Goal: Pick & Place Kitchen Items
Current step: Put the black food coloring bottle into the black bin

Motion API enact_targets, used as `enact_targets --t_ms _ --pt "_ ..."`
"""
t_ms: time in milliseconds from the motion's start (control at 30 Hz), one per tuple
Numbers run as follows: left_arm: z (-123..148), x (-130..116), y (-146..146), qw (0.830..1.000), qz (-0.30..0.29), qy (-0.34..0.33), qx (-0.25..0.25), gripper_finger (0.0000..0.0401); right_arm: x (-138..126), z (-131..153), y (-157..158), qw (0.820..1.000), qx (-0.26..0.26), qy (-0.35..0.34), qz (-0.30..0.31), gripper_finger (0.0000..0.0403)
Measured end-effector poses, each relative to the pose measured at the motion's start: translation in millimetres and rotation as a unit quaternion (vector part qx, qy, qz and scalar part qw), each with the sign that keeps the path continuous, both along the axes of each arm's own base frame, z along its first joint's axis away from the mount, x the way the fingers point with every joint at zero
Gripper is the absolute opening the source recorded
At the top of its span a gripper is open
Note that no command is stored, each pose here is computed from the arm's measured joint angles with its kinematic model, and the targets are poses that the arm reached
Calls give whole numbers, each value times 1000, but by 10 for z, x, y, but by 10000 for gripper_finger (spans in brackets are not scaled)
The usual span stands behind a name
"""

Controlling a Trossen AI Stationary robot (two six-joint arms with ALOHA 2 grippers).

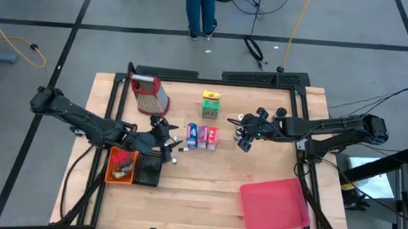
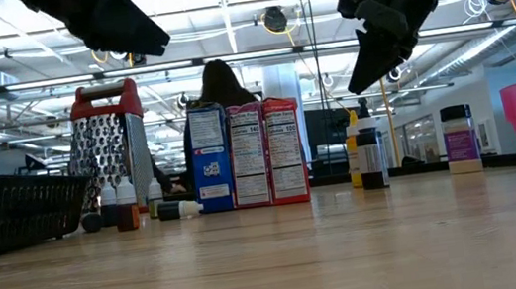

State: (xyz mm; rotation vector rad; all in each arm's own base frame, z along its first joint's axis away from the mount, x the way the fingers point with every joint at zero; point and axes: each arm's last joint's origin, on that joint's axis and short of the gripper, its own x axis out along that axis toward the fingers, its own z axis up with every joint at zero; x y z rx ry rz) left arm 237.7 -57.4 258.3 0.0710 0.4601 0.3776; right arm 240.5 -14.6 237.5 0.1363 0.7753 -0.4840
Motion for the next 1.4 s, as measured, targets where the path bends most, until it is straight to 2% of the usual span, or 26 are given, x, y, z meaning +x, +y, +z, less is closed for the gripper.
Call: enact_targets --t_ms 233,633,933,1133,1400 --pt "-3 18 -4 1000 1 -4 -1 266 -48 -214 -30 1000 -7 2 -4 173" --pt "4 57 -7 1000 -10 -14 -5 266 -132 -566 -108 998 -15 -58 -12 168" --pt "3 57 -7 1000 -10 -13 -6 266 -189 -697 -97 997 -2 -82 -9 124" --pt "2 57 -7 1000 -10 -13 -6 266 -188 -701 -97 996 -8 -89 -4 38" --pt "2 57 -7 1000 -9 -14 -8 266 -152 -659 -96 993 -15 -118 8 35"
